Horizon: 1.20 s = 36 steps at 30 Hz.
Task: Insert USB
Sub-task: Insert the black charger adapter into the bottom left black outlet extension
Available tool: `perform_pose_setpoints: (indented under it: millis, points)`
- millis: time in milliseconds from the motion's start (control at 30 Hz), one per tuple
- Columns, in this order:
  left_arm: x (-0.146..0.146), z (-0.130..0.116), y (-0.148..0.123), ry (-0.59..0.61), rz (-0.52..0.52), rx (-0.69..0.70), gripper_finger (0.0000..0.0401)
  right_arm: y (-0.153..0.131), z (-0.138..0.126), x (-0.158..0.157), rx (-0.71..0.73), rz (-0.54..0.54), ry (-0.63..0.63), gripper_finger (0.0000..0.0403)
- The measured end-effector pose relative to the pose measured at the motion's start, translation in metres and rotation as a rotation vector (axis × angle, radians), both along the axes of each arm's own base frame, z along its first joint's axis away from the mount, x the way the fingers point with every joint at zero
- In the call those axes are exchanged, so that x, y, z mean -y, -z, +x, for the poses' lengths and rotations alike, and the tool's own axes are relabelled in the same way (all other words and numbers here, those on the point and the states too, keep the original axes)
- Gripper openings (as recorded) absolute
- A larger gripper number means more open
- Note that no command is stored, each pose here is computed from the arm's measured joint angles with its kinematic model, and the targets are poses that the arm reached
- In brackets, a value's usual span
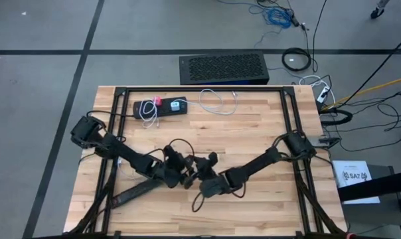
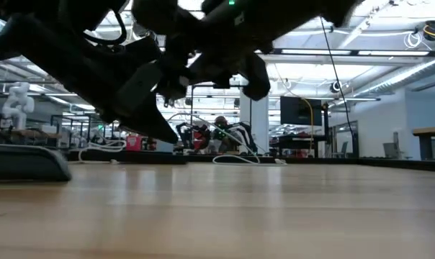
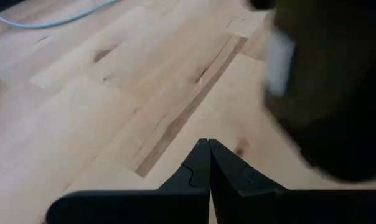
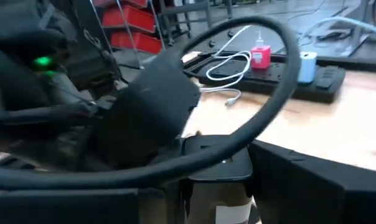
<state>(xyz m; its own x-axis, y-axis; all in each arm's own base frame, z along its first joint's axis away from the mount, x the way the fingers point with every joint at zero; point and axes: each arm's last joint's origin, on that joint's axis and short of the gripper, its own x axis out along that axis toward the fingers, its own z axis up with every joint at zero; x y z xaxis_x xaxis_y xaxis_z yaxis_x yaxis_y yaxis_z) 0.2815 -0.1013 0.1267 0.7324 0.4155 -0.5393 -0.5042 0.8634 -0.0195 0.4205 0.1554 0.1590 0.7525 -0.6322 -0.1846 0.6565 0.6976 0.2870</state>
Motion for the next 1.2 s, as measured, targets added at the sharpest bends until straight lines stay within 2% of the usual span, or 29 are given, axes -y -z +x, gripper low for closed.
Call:
perform_pose_setpoints:
  millis: [167,367,467,667,767,867,1067,1200]
  points:
    - [0.004,-0.006,-0.007,0.031,0.03,-0.024,0.0001,-0.007,0.004,0.001,-0.072,-0.063,0.042,0.0115]
    - [0.01,-0.037,-0.037,0.088,0.023,-0.101,0.0001,-0.021,-0.008,-0.003,-0.11,-0.059,0.05,0.0115]
    - [0.015,-0.065,-0.057,0.16,-0.074,-0.167,0.0001,-0.02,-0.012,-0.007,-0.113,-0.052,0.047,0.0115]
    - [0.039,-0.127,-0.082,0.368,-0.392,-0.338,0.0001,-0.019,-0.017,-0.019,-0.102,-0.028,0.016,0.0115]
    - [0.057,-0.152,-0.082,0.431,-0.507,-0.439,0.0001,-0.019,-0.018,-0.023,-0.101,-0.026,0.005,0.0115]
    - [0.075,-0.172,-0.075,0.459,-0.566,-0.528,0.0001,-0.019,-0.019,-0.025,-0.093,-0.016,-0.002,0.0115]
    - [0.1,-0.199,-0.048,0.391,-0.541,-0.677,0.0001,-0.019,-0.02,-0.028,-0.091,-0.014,-0.01,0.0115]
    - [0.11,-0.203,-0.03,0.353,-0.484,-0.709,0.0001,-0.019,-0.021,-0.029,-0.092,-0.013,-0.014,0.0115]
